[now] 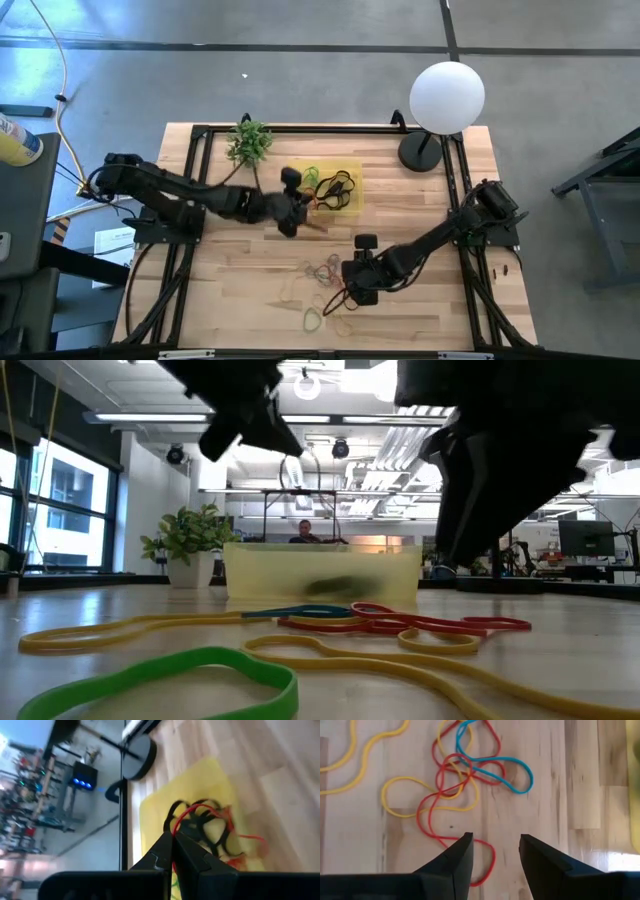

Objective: Pick and place rubber bands into bin
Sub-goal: Put the red rubber band into the yellow bin

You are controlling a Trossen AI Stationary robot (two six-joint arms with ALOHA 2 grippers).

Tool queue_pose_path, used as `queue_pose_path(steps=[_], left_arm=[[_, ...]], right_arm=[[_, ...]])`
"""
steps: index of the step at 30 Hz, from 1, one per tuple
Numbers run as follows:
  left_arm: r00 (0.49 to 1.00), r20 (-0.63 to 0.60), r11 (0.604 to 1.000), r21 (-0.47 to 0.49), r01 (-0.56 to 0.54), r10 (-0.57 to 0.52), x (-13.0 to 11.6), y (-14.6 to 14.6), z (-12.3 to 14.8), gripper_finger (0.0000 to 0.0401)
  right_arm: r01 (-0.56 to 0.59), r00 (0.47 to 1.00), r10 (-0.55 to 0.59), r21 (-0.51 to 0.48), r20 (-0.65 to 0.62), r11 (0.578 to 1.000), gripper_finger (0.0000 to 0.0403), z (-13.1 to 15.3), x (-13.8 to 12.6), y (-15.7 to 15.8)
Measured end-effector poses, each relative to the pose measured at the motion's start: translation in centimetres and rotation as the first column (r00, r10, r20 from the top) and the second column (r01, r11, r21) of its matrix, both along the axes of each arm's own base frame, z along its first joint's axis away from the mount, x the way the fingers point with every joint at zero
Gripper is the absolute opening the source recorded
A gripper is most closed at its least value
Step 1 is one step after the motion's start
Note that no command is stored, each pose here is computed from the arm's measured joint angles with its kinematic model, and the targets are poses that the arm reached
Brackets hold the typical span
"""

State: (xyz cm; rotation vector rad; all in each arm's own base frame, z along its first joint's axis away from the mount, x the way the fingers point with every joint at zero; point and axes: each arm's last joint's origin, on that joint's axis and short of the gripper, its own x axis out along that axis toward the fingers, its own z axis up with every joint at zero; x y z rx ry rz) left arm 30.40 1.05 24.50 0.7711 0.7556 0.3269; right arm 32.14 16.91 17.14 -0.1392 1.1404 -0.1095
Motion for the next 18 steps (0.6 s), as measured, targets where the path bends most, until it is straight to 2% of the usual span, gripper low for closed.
queue_pose_path(steps=[5,10,15,18], left_arm=[[0.996,-0.062,0.996,-0.066,-0.063,0.059,-0.7,3.8,-0.6,0.0000],[0.984,-0.112,0.984,-0.095,-0.149,0.139,-1.5,6.2,-1.1,0.0000],[0.983,-0.113,0.977,-0.138,-0.161,0.146,-2.0,7.7,-1.4,0.0000],[0.987,-0.111,0.963,-0.231,-0.139,0.116,-2.4,8.3,-2.0,0.0000]], right_arm=[[-0.002,1.000,0.003,-0.031,0.027,1.000,0.0153,0.1,-0.6,1.1],[0.000,0.999,0.002,-0.045,0.043,0.999,0.0148,0.1,-0.9,1.5],[0.002,0.998,0.000,-0.036,0.058,0.999,0.0142,0.1,-0.7,1.6],[0.002,0.998,0.000,-0.034,0.062,0.999,0.0143,0.2,-0.7,1.6]])
